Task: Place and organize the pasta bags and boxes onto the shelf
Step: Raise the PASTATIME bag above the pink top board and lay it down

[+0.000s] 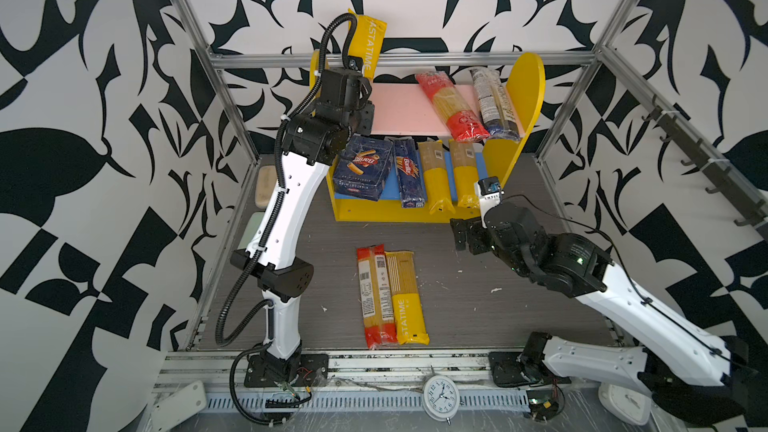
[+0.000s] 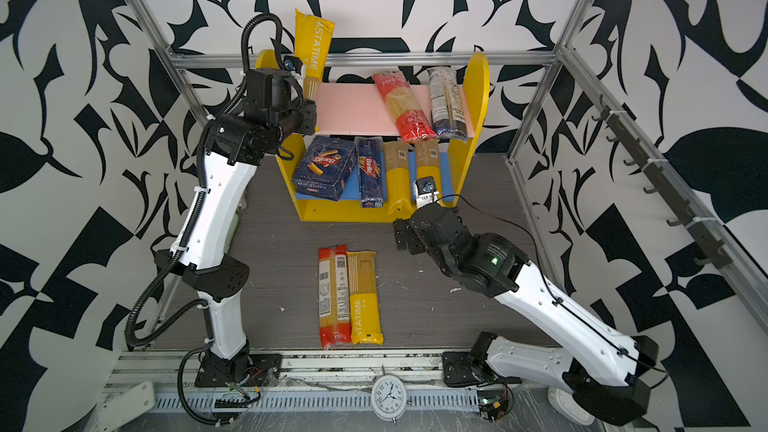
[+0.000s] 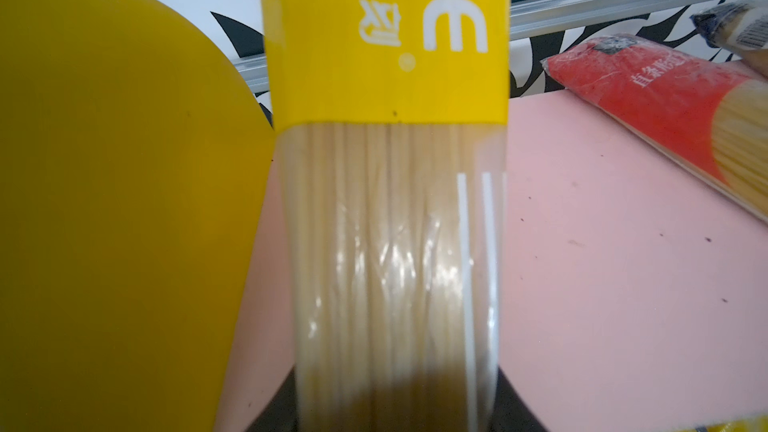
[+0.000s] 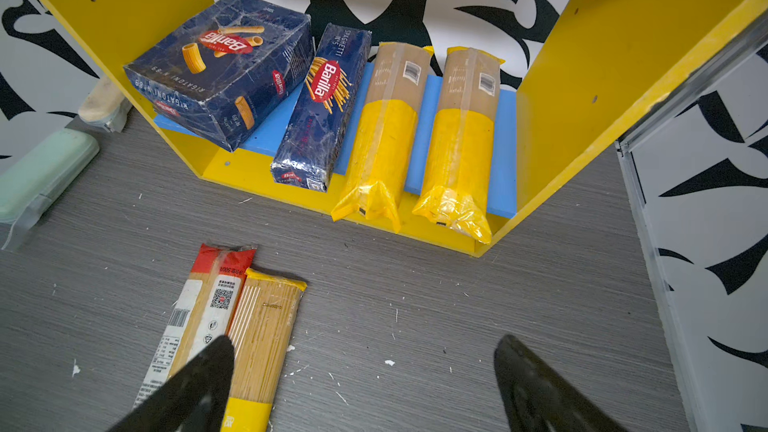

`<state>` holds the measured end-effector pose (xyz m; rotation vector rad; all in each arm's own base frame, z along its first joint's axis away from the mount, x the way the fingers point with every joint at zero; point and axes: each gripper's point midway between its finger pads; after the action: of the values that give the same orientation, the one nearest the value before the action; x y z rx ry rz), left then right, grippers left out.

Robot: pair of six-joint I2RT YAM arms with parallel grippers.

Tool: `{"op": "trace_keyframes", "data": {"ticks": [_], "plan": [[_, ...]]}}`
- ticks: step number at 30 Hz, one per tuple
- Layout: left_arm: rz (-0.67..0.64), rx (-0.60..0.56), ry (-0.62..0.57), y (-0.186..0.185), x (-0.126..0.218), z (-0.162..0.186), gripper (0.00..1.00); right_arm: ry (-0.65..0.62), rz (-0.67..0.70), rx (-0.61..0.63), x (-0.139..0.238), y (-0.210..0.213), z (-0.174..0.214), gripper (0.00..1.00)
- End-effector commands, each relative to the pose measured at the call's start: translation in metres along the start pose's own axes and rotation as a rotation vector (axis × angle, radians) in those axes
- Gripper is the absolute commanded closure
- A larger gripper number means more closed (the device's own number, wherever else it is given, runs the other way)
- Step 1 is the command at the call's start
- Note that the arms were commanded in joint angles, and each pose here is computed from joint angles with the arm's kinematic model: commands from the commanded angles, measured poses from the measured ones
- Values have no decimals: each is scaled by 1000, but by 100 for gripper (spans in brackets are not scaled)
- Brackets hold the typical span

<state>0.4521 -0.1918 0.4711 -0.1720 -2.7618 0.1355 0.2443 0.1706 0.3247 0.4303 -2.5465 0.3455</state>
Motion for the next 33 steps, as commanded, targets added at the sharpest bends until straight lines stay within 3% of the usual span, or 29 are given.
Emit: {"op": "trace_keyframes", "data": {"ticks": [1, 3, 7, 20, 33], "plan": [[25, 98, -215, 4, 24, -59, 47, -61, -16, -28, 11, -3, -21, 0], [24, 101, -208, 5, 23, -57, 33, -65, -14, -31, 13, -5, -23, 0], [24, 103, -208, 6, 25, -58, 16, -67, -10, -34, 15, -8, -24, 0], [108, 180, -164, 3, 55, -49, 19, -44, -28, -33, 10, -2, -22, 0], [146, 277, -58, -3, 103, 25, 21, -24, -59, -98, 23, -8, 6, 0]]}}
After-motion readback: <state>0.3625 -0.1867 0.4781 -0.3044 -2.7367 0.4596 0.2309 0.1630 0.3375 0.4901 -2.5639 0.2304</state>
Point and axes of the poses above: each gripper's point midway between its finger pads, its own x axis back along the fingers, its own y axis along the line the jaws close on, z = x × y, and after that the axes turned 13 degrees about x, right-handed
